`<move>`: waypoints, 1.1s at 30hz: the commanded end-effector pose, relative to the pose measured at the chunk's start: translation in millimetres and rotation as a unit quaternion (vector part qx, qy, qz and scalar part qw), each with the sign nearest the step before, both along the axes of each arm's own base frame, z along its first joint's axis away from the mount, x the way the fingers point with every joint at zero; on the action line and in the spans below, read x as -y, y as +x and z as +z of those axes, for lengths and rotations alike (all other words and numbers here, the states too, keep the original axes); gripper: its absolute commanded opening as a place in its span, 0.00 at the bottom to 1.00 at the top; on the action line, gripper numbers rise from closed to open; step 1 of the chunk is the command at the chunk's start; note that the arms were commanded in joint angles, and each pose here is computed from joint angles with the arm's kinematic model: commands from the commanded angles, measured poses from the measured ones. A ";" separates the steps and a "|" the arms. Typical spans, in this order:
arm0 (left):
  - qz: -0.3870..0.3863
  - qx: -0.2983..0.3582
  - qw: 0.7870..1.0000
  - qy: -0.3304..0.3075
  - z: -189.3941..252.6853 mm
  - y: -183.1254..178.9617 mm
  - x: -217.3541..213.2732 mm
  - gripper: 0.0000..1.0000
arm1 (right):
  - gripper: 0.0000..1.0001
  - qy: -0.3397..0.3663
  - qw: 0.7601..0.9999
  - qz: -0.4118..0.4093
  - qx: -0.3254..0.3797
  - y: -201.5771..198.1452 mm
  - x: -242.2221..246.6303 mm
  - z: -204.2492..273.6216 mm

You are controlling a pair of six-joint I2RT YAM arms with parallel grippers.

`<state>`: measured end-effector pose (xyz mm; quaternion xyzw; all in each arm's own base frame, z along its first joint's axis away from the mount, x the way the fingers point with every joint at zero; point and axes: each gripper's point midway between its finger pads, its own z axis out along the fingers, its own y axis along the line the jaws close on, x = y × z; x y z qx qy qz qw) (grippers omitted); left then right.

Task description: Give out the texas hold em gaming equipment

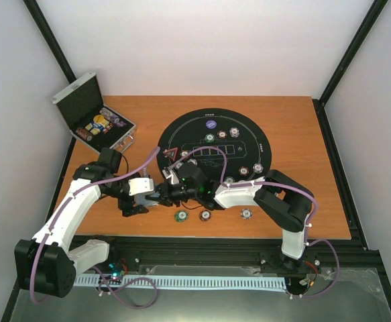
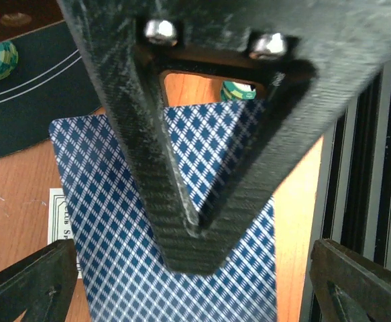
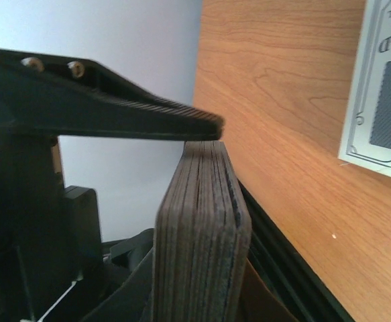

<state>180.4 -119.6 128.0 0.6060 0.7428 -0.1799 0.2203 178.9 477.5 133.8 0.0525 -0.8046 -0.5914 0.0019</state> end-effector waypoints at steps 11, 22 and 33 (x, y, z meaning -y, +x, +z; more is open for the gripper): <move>0.001 0.011 1.000 -0.013 2.2 10.2 6.1 0.88 | 0.08 0.059 0.997 0.022 0.034 -8.9 -14.8 45.3; -0.011 0.036 0.999 -0.014 19.8 3.5 5.0 0.63 | 0.05 0.004 1.000 0.010 0.021 -6.0 -10.2 10.4; -0.010 0.027 0.999 -0.030 33.6 -2.6 8.8 0.50 | 0.05 -0.070 0.997 -0.003 0.016 -4.0 3.6 -29.6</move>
